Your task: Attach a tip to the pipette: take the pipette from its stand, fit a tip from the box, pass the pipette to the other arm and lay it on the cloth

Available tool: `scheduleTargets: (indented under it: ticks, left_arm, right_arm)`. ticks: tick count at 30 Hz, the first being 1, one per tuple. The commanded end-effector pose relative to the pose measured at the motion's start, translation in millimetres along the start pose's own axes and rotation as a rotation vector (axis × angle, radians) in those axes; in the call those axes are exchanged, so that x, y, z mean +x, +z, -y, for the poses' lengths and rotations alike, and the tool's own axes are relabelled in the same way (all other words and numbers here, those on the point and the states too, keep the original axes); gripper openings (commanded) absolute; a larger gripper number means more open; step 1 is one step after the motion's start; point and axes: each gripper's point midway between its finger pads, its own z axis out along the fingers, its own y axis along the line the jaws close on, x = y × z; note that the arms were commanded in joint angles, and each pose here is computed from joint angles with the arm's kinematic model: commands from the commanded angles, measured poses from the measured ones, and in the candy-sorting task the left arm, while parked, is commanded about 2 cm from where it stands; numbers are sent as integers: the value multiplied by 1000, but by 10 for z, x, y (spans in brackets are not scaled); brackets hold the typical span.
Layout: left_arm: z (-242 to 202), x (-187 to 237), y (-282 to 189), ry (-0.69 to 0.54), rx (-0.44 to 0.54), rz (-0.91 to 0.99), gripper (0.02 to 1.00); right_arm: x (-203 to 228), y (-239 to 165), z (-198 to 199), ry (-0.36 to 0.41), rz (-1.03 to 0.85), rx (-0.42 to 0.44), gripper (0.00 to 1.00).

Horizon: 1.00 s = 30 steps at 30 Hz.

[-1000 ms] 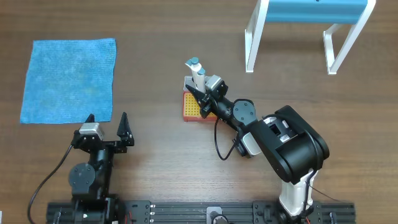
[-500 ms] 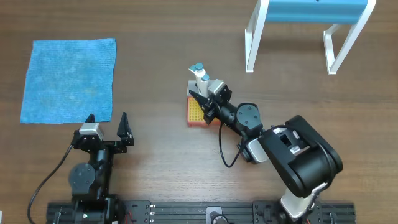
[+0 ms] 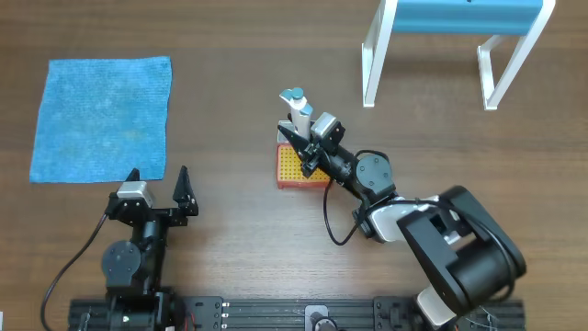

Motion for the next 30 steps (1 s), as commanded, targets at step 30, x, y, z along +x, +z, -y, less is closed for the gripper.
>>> scheduleTargets:
  ticks: [30]
  left_arm:
    - [6,12,-1,15,7,-1,936]
  right_arm:
    - [-1064,-287,-588,541,-3,-270,71]
